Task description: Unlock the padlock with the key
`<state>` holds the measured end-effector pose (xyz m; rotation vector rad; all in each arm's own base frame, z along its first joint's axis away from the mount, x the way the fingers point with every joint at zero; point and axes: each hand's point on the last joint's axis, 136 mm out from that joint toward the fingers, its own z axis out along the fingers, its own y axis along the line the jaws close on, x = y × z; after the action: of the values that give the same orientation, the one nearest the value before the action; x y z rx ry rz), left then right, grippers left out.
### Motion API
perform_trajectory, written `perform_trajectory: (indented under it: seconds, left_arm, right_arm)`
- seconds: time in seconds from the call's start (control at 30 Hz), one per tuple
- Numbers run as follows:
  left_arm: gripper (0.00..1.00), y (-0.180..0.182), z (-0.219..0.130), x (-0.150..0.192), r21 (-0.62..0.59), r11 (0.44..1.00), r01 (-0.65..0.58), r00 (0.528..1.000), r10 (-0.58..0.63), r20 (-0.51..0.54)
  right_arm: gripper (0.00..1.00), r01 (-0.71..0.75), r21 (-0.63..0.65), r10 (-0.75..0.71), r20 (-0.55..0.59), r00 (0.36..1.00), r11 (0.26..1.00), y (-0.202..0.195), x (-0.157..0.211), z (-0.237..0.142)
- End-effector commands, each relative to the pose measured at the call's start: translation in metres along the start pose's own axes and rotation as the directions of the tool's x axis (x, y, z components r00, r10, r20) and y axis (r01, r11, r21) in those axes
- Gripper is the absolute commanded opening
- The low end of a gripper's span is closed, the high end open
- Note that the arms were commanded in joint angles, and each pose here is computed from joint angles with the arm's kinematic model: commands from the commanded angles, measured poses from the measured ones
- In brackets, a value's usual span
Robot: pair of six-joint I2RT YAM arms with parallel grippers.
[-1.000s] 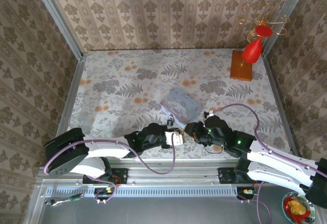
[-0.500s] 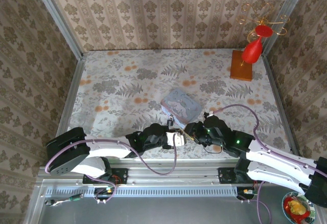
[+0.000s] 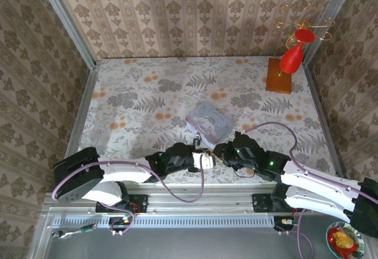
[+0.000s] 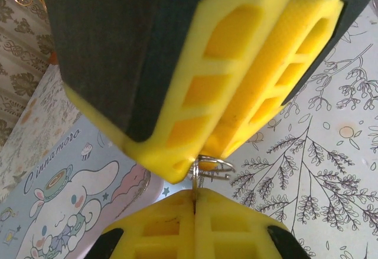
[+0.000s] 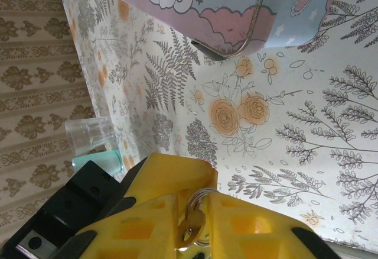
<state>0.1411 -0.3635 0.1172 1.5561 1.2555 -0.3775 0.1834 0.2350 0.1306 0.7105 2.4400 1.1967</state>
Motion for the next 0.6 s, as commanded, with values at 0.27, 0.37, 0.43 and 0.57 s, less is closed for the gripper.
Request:
perform_trajectory:
  seconds: [0.27,0.37,0.43,0.57]
  left_arm:
    - [0.04,0.011,0.0,-0.019,-0.042,0.999,0.01,0.999,-0.008,0.051]
    - [0.2,0.019,-0.003,-0.02,-0.083,0.996,0.039,0.998,-0.034,0.061]
    - [0.27,0.025,-0.011,-0.018,-0.125,0.989,0.081,0.995,-0.073,0.072]
    - [0.56,0.055,-0.042,-0.022,-0.221,0.916,0.335,0.939,-0.305,0.16]
  right_arm:
    - [0.0,-0.01,-0.01,0.01,0.005,1.0,1.0,-0.002,0.0,-0.001]
    - [0.0,0.004,-0.023,-0.004,0.02,1.0,1.0,0.0,-0.002,-0.003]
    - [0.0,0.027,-0.049,-0.024,0.051,0.998,0.998,0.001,-0.007,-0.005]
    - [0.0,0.15,-0.144,-0.128,0.152,0.98,0.978,0.012,-0.02,-0.016]
